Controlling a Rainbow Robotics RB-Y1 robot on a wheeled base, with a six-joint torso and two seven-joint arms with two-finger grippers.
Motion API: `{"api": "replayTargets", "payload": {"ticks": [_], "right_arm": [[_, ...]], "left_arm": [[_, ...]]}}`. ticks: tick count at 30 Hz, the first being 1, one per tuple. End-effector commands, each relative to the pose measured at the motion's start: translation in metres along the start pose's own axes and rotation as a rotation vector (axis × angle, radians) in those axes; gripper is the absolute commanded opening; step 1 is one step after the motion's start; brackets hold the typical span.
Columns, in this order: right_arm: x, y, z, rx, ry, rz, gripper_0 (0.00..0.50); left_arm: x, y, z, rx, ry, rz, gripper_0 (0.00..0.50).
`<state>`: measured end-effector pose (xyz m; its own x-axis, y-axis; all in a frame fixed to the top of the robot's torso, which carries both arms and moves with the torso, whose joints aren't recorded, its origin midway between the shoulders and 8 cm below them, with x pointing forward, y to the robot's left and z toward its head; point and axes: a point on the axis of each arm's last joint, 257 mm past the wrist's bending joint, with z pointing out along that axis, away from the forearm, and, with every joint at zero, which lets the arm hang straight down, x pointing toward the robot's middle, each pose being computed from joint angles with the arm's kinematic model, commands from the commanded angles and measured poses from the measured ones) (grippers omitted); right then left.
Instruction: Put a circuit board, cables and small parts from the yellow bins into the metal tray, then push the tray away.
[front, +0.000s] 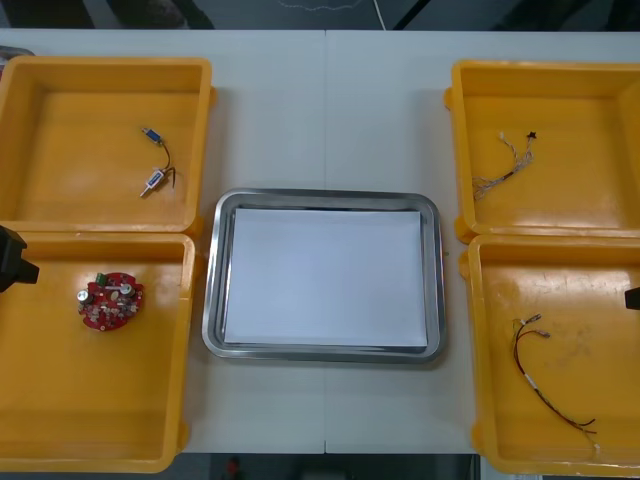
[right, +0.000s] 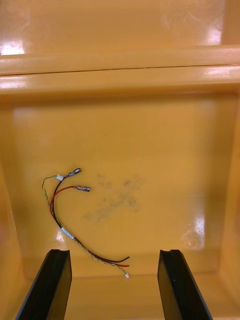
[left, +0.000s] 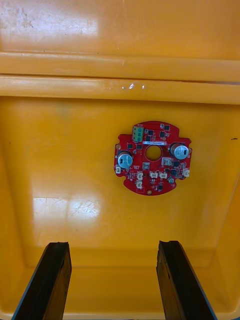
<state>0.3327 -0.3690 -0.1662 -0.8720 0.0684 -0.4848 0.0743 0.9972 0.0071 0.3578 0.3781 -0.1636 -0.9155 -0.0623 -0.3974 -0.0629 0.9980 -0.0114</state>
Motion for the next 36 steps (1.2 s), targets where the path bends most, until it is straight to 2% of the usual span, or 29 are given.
{"api": "replayTargets", "payload": {"ticks": [1, 36], "right_arm": [[-0.0064, -0.0031, -0.0078, 0.024, -0.015, 0.008, 0.500], [-0.0064, -0.0031, -0.0078, 0.024, -0.015, 0.008, 0.500]], "left_arm": [[0.0000, 0.0116, -0.0112, -0.041, -0.012, 0.068, 0.500], [0.0000, 0.0116, -0.0112, -0.041, -0.012, 0.068, 0.500]]}}
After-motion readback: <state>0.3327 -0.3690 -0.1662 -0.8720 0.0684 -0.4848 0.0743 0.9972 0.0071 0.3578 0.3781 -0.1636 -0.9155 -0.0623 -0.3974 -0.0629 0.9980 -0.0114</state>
